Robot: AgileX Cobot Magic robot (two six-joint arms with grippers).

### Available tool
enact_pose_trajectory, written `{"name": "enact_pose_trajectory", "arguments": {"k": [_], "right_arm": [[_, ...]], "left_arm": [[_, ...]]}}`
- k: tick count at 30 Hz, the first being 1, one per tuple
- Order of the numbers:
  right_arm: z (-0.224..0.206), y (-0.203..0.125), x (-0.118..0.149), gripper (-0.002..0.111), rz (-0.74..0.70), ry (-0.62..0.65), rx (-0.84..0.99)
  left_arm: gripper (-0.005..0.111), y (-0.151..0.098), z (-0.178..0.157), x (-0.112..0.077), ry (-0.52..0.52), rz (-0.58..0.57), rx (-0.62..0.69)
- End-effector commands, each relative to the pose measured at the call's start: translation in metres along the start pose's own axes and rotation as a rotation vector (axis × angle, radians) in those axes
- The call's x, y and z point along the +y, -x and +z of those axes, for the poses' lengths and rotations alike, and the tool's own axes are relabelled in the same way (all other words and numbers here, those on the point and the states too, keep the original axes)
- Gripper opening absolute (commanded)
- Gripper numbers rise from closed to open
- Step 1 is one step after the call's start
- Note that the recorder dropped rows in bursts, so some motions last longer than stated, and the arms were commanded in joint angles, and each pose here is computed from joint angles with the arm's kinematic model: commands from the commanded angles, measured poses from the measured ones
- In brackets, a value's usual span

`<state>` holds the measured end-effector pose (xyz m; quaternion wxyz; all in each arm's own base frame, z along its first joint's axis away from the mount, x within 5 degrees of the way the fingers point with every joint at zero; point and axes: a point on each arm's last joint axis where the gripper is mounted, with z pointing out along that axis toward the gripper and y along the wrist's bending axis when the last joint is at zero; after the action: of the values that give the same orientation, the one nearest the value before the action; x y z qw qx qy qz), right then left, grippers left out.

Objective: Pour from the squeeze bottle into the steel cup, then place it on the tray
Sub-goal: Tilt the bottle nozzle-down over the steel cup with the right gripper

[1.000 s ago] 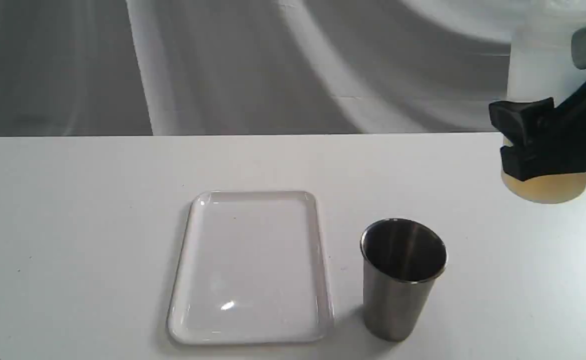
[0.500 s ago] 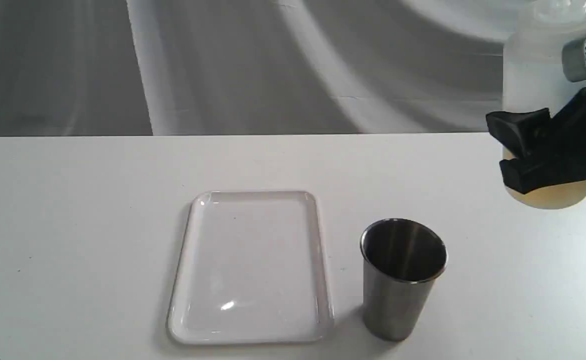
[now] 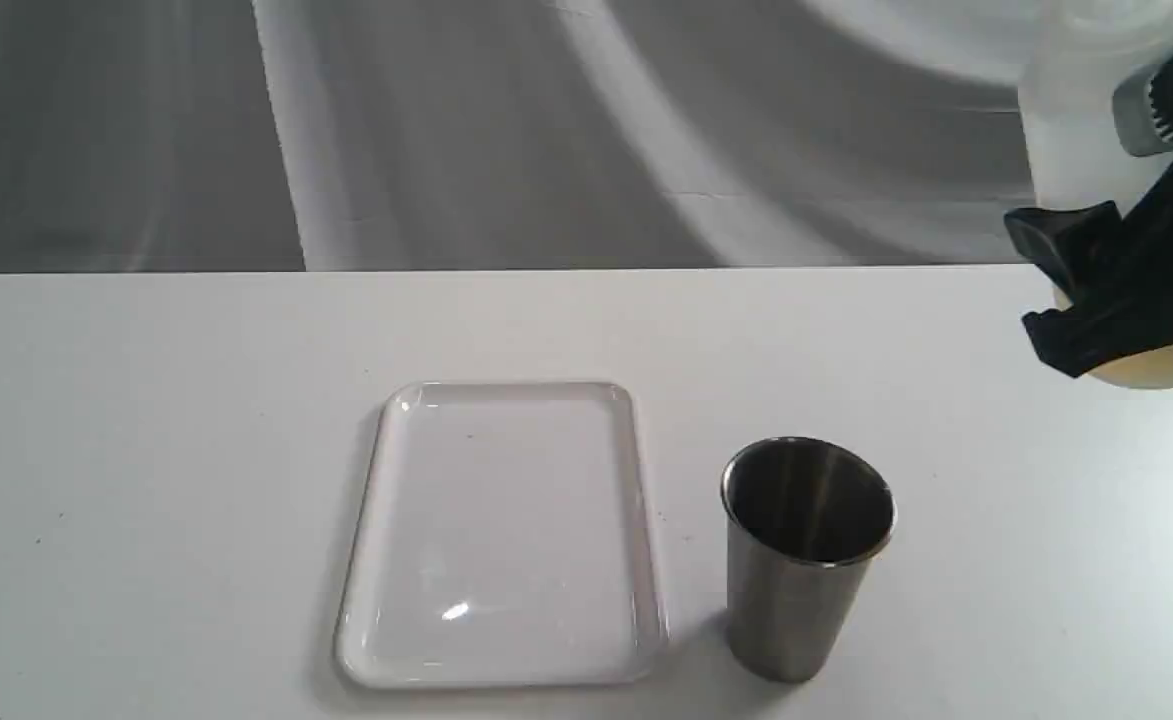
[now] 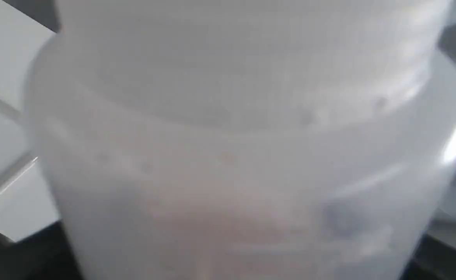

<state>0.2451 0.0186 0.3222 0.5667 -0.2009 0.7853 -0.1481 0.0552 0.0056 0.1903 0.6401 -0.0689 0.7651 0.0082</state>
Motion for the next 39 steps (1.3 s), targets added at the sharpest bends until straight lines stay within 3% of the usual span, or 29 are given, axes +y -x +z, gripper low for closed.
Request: {"name": "enact_pose_trajectory", "arguments": {"k": [1, 14, 26, 39], "right_arm": [[-0.003, 0.009, 0.001, 0.0, -0.027, -0.001, -0.048], [-0.002, 0.01, 0.005, 0.0, -0.158, -0.009, -0.065], [0.02, -0.001, 0.022, 0.0, -0.413, 0.041, -0.02], [0.02, -0.001, 0.019, 0.0, -0.468, 0.016, -0.014]], "left_arm": [[0.008, -0.002, 0.0, 0.0, -0.005, -0.005, 0.008], [0.008, -0.002, 0.0, 0.0, -0.005, -0.005, 0.008], [0.008, -0.002, 0.0, 0.0, -0.005, -0.005, 0.008], [0.008, -0.002, 0.0, 0.0, -0.005, -0.005, 0.008]]}}
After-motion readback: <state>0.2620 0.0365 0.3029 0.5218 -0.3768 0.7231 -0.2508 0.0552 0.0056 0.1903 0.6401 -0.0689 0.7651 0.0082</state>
